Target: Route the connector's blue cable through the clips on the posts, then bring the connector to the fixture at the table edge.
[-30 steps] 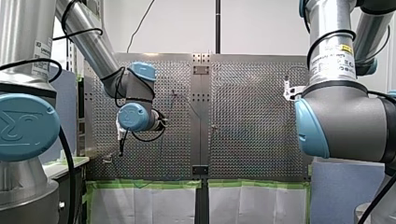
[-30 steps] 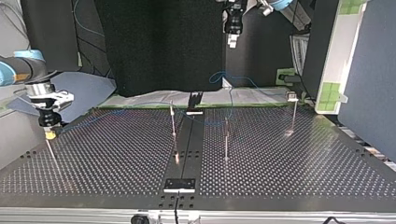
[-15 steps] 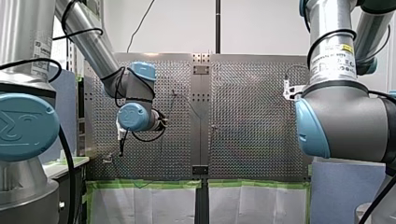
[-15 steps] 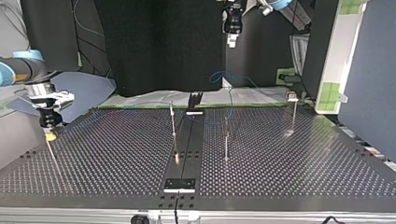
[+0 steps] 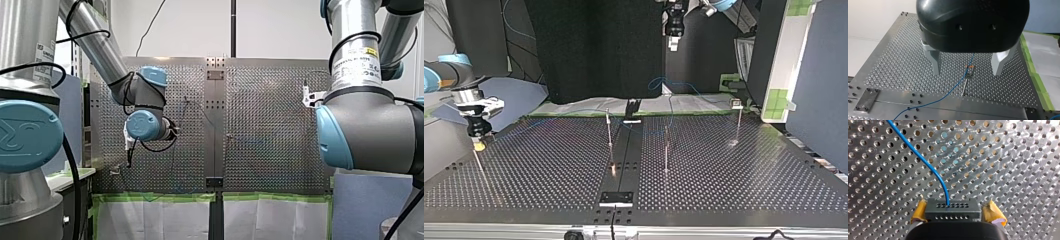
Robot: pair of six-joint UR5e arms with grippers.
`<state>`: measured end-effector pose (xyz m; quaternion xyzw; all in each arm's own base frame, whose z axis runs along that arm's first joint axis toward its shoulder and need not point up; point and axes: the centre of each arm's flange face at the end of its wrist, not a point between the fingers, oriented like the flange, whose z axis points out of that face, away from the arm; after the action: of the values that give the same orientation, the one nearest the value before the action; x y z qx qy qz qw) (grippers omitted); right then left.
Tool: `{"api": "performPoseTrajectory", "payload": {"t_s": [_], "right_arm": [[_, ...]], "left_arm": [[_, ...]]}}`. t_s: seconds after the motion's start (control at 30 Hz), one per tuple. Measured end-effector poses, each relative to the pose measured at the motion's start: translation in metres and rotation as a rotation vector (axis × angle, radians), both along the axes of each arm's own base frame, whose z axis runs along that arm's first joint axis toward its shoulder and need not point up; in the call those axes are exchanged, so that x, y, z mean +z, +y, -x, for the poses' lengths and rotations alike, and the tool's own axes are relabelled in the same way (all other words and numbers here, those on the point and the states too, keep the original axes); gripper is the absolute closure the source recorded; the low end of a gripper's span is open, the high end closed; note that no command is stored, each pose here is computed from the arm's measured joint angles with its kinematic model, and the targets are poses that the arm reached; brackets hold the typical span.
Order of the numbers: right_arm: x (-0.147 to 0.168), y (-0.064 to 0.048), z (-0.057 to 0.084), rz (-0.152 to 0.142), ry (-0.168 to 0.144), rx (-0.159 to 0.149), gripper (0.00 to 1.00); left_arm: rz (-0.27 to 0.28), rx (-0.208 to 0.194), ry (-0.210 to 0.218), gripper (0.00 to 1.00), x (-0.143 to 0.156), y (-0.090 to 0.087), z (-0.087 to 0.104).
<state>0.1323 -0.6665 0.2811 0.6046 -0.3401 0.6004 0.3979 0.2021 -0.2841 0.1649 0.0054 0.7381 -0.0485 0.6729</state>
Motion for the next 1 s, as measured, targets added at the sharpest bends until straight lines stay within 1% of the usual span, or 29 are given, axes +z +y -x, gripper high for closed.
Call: {"api": "performPoseTrajectory", "payload": {"t_s": [0.73, 1.0], "right_arm": [[0.0000, 0.0000, -0.0002, 0.000, 0.000, 0.000, 0.00], [0.0000, 0.0000, -0.0002, 0.000, 0.000, 0.000, 0.00]], "left_arm": [[0.003, -0.001, 0.001, 0.00, -0.0001, -0.0002, 0.0007], [0.007, -0.001, -0.006, 0.00, 0.0015, -0.0006, -0.0044]]}}
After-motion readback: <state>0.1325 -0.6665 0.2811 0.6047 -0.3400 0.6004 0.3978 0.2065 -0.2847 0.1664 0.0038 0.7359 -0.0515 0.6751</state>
